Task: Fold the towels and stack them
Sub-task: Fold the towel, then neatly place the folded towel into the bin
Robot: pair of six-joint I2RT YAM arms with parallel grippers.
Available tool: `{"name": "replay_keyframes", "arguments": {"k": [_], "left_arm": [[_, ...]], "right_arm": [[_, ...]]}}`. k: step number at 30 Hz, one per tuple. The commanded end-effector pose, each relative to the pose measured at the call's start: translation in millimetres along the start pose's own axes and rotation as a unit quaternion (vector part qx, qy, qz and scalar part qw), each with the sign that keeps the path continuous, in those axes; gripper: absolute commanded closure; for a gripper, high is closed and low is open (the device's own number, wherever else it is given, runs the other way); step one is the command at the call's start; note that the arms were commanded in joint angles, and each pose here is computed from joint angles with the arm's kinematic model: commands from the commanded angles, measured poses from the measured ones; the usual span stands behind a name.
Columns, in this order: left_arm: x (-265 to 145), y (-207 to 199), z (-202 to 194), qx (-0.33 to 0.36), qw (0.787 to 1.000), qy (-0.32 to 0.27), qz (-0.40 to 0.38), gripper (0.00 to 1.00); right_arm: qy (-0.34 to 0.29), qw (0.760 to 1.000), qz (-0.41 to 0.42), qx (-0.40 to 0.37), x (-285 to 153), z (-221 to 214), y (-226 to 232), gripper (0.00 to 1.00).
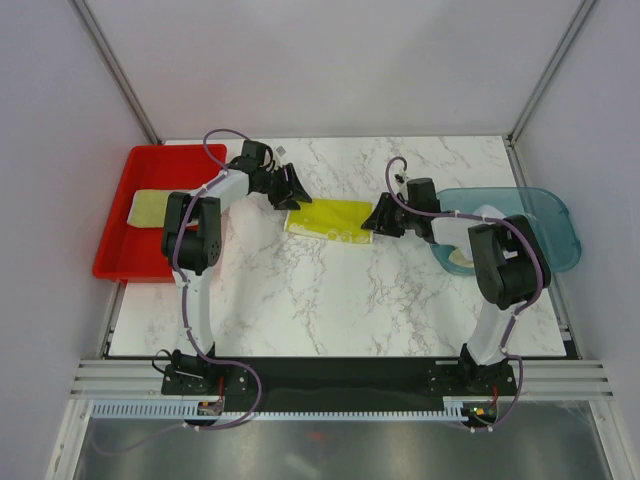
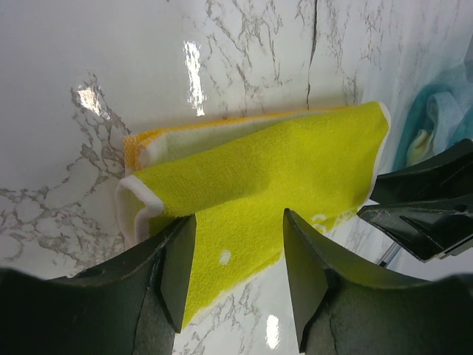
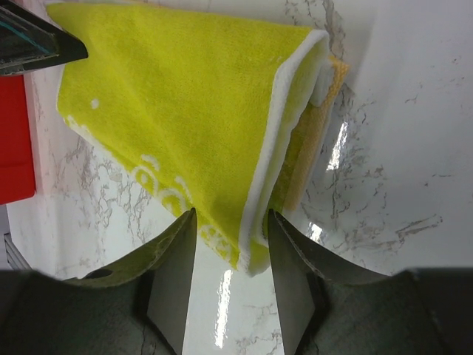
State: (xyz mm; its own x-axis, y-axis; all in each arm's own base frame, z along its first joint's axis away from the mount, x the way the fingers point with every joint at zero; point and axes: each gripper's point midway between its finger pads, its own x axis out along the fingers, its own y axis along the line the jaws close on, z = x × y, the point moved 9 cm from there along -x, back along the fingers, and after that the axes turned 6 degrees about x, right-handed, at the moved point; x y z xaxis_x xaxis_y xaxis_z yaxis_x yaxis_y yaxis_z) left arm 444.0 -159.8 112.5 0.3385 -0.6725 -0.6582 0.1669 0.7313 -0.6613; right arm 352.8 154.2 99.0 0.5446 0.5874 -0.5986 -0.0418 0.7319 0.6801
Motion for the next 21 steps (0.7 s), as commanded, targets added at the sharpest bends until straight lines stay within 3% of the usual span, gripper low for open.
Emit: {"name": "replay_keyframes", "arguments": {"k": [1, 4, 5, 8, 11, 13, 16, 21], "left_arm": [[-0.6, -5.9, 11.0, 0.014, 1.000, -0.019, -0.011, 0.42], [0.1, -3.9, 11.0, 0.011, 1.000, -0.020, -0.007, 0.42], [0.4, -3.5, 11.3, 0.011, 1.000, -0.021, -0.006, 0.42], [3.0, -0.2, 10.7, 0.007, 1.000, -0.021, 0.003, 0.40], [4.2, 0.1, 12.0, 0.007, 1.000, -0.020, 0.002, 0.39], [2.3, -2.5, 14.9, 0.010, 1.000, -0.024, 0.000, 0.38], [-5.7, -12.4, 19.7, 0.017, 0.999, -0.031, -0.013, 0.37], [-24.8, -29.8, 27.7, 0.034, 0.998, -0.047, -0.022, 0.36]], "right_arm": [[-0.004, 1.000, 0.025, -0.010, 4.3, 2.9, 0.3, 0.49], [-0.005, 1.000, 0.029, -0.002, 2.7, -2.3, -5.2, 0.58], [-0.009, 1.000, 0.028, 0.003, 0.9, -5.5, -9.6, 0.67], [-0.024, 1.000, 0.007, 0.019, -6.0, -8.7, -18.6, 0.80], [-0.021, 1.000, -0.007, 0.021, -6.3, -11.7, -22.7, 0.84], [-0.019, 0.999, -0.007, 0.024, -7.0, -11.8, -21.8, 0.83], [-0.029, 0.999, 0.001, 0.022, -14.5, -7.2, -13.5, 0.69], [-0.039, 0.999, -0.033, 0.014, -31.9, 8.2, 0.8, 0.64]]}}
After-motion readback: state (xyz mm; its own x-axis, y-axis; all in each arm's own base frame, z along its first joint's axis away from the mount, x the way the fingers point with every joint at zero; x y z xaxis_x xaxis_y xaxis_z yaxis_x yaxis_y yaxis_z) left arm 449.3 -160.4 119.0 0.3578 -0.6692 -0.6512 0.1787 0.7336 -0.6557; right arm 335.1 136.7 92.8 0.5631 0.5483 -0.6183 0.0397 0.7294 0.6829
